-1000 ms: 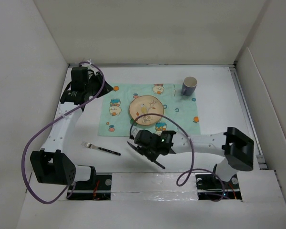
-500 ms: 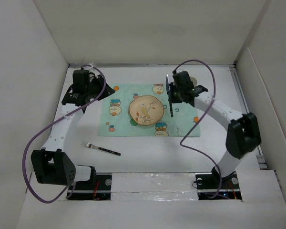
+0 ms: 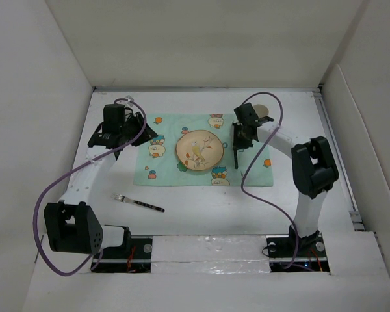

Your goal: Set the dinner table for one person

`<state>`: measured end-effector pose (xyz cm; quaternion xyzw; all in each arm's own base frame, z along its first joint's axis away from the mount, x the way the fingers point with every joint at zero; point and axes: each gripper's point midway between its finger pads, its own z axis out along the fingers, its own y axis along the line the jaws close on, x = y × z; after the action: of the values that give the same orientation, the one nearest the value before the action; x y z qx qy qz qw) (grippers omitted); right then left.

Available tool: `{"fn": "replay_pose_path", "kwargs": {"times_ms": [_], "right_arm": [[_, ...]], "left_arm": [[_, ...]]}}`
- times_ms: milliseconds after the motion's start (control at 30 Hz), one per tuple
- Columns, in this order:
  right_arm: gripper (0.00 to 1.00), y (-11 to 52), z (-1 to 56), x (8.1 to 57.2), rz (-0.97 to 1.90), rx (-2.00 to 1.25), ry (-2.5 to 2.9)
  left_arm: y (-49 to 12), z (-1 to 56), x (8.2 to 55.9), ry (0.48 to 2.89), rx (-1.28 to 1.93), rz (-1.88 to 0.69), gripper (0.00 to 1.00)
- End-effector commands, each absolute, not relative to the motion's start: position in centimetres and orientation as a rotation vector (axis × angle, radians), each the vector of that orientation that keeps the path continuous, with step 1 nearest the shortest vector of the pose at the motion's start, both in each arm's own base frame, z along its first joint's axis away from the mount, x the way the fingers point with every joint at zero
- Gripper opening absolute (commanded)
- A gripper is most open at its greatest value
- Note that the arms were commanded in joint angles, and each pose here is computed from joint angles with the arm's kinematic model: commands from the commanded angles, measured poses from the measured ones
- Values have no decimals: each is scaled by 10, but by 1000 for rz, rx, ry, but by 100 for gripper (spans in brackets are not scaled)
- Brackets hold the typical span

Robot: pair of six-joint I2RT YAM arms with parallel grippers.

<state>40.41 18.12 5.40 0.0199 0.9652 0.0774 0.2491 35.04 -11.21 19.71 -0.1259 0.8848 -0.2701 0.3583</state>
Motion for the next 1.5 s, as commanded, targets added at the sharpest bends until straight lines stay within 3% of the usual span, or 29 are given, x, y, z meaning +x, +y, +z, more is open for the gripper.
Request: {"fn": "replay_pose_path", "kwargs": {"times_ms": [0, 233, 300, 533, 567, 667, 800, 867, 1000, 1133, 1467], "right_arm": [[0, 191, 61, 416, 248, 81, 2590], [0, 185, 48, 414, 195, 100, 2619], [6, 187, 49, 412, 193, 90, 2618], [42, 193, 77, 412, 227, 61, 2574], [52, 194, 92, 410, 247, 42, 2558], [60, 199, 119, 403, 297, 11, 2518], [62, 209, 162, 376, 402, -50, 2435], [61, 217, 179, 351, 526, -89, 2387], [61, 235, 182, 306, 684, -193, 2368], [61, 245, 174, 280, 788, -282, 2369], [61, 254, 208, 272, 878, -342, 2263]], "left_arm": [[-116, 213, 354, 2217, -276, -721, 22], [-117, 211, 356, 2225, -278, -726, 22], [-116, 212, 357, 2223, -281, -722, 23], [-94, 205, 356, 2254, -435, -581, 27], [-85, 208, 354, 2241, -495, -531, 28], [-79, 205, 342, 2256, -574, -505, 29], [-66, 182, 298, 2307, -752, -438, 27], [-59, 144, 263, 2420, -878, -362, 25], [-54, 122, 216, 2424, -1111, -338, 24], [-35, 102, 180, 2487, -1243, -134, 27], [-38, 52, 170, 2664, -1377, 81, 38]]}}
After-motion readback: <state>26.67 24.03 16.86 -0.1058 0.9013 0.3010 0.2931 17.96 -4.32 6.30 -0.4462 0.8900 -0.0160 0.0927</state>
